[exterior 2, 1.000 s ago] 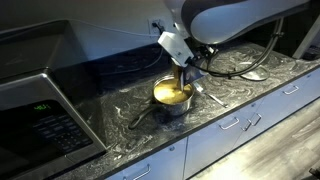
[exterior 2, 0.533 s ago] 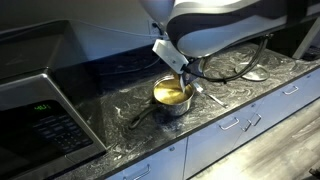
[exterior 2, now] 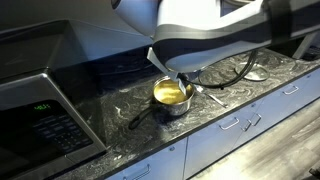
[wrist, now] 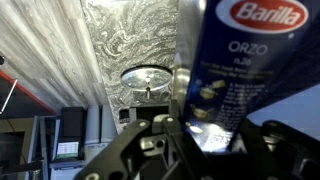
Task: Pour the contents from the blue box into the pot
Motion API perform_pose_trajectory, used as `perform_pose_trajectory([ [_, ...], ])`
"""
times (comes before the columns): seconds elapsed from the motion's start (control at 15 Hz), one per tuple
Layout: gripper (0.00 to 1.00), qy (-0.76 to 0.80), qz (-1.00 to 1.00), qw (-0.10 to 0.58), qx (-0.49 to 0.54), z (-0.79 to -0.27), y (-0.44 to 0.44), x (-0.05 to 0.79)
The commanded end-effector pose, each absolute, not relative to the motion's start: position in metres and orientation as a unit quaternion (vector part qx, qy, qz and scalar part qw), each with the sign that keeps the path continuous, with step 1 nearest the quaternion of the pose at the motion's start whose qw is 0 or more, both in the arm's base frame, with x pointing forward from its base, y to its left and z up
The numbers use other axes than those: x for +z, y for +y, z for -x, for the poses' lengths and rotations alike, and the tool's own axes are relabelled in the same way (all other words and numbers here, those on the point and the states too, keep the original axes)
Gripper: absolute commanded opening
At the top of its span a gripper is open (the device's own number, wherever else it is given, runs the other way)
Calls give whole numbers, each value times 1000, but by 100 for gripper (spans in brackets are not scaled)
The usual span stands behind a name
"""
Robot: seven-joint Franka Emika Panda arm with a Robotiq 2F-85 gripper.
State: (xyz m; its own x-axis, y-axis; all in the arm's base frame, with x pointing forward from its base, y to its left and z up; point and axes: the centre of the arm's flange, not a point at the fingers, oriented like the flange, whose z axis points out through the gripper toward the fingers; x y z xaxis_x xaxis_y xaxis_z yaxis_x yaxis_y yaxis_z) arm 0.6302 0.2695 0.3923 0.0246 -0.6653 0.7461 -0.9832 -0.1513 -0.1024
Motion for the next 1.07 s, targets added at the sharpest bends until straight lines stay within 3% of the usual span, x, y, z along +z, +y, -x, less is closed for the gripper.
perform_pose_trajectory([
  [0.0, 14, -593, -672, 255, 361, -633, 287, 399],
  [1.0, 14, -590, -669, 250, 377, -641, 290, 405],
])
